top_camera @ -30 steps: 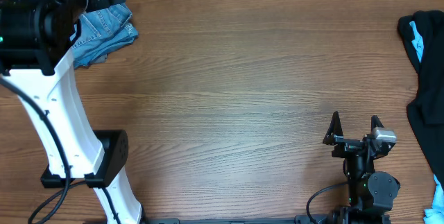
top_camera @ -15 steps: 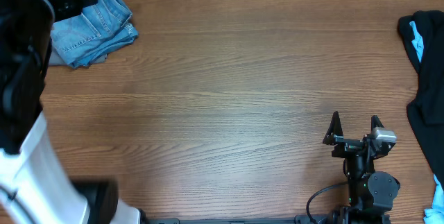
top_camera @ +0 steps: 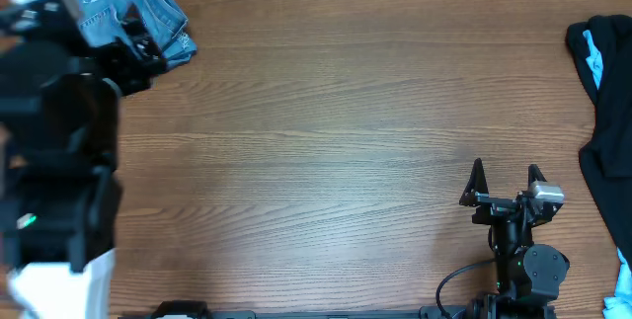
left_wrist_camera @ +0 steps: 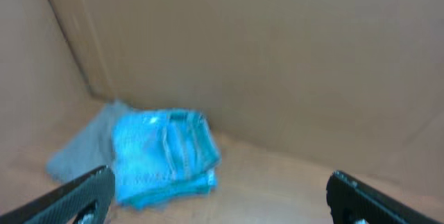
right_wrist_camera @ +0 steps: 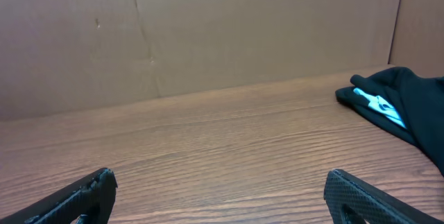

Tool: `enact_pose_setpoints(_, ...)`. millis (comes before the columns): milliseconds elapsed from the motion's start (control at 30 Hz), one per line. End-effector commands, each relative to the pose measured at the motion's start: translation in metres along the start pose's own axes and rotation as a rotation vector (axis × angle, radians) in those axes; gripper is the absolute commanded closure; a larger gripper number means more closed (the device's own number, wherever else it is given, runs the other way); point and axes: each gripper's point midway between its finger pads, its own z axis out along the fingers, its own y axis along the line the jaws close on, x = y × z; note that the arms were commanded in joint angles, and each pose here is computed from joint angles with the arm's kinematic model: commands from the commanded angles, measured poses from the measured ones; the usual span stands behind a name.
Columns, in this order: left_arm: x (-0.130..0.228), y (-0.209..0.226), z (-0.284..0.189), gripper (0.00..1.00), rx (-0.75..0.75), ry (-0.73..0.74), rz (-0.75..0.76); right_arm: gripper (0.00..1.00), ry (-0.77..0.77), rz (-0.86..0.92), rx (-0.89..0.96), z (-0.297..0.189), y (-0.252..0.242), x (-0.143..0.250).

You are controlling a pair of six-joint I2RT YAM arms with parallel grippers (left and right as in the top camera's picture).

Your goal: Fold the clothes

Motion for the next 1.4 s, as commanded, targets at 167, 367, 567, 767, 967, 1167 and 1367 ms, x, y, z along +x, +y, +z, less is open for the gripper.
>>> enact_pose_setpoints(167,0.081,0.020,-0.004,0.00,0.030,-0.154,-0.015,0.00,0.000,-0.002,0.016,0.000,-0.004,0.003)
enact_pose_setpoints(367,0.139,0.040,-0.035,0.00,0.074,-0.317,-0.086,0.00,0.000,-0.002,0.016,0.000,-0.004,0.003)
enact_pose_setpoints(567,0.180,0.051,-0.056,0.00,0.114,-0.397,-0.110,0.00,0.000,-0.002,0.016,0.000,-0.004,0.003)
enact_pose_setpoints(767,0.210,0.046,-0.061,0.00,0.177,-0.451,0.006,0.00,0.000,-0.002,0.016,0.000,-0.004,0.003)
enact_pose_setpoints(967,0.240,0.041,-0.049,0.00,0.194,-0.353,0.055,0.00,0.000,-0.002,0.017,0.000,-0.004,0.003)
enact_pose_setpoints(1167,0.288,0.052,-0.034,0.00,0.142,-0.151,0.115,0.00,0.000,-0.002,0.016,0.000,-0.004,0.003)
enact_pose_setpoints(1367,0.297,0.053,-0.030,0.00,0.137,-0.110,0.123,0.00,0.000,-0.002,0.017,0.000,-0.004,0.003)
